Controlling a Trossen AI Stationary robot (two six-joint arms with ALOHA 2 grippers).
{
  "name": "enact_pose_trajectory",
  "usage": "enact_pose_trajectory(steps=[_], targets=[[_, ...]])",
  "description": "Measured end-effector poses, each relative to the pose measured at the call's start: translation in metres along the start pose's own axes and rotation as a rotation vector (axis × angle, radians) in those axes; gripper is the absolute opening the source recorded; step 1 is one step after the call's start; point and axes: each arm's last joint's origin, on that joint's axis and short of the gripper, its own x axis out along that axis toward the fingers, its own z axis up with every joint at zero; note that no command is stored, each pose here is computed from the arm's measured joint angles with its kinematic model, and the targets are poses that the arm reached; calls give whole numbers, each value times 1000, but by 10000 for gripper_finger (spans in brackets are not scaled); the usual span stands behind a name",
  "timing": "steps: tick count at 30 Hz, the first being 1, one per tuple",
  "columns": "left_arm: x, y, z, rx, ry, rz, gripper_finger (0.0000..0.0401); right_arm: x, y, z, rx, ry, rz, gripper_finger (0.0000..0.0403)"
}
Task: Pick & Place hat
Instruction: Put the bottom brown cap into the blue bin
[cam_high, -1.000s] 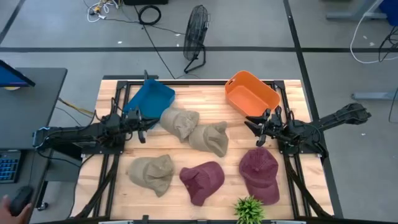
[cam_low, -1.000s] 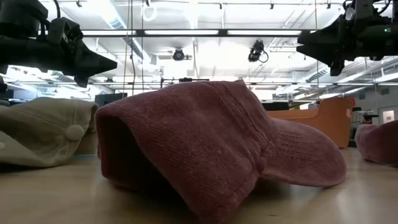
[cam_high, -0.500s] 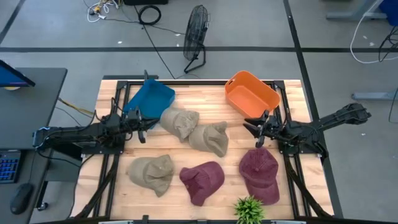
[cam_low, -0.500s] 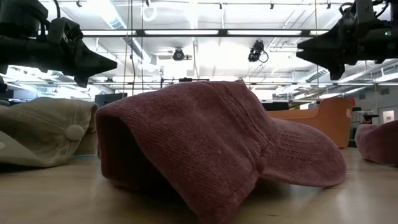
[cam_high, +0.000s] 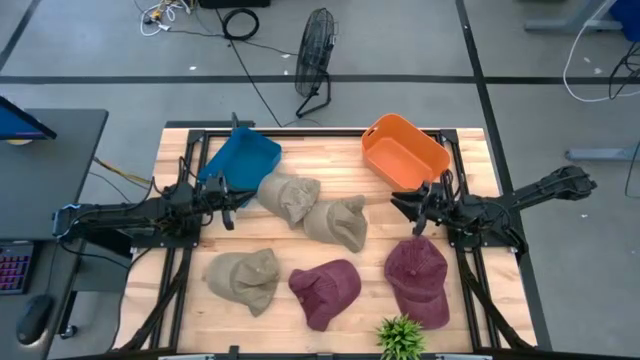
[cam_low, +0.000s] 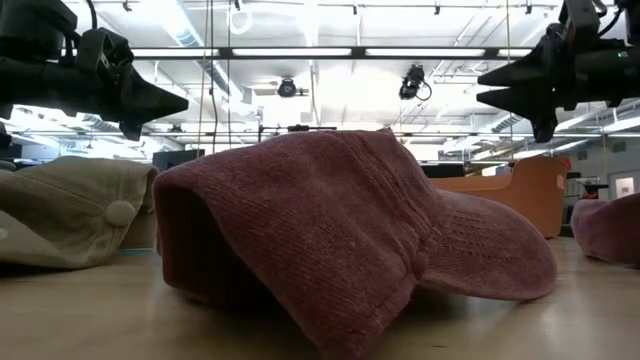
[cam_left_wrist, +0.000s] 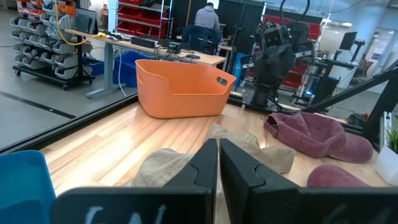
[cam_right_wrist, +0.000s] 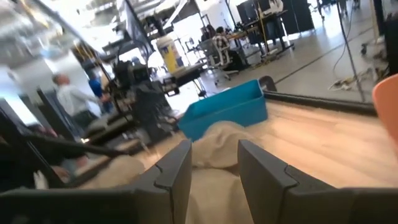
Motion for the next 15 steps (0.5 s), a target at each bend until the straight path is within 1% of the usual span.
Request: enact_pose_trajectory(steps=[3,9,11,13,15], targets=[[0,0,0,0,0,0,21,0,0,0,104,-2,-1,135],[0,0,1,-2,-9,-2,21,0,0,1,134,-14,-2,135],[0,0,1,-12,-14,-3,21,0,2,5,179,-43,14,135],[0,-1,4,-41,-38,-9,21,0,4,11,222,-95,39,135],[0,-2,9,-124,-88,-25,21,-1,5,18,251,-156,64,135]])
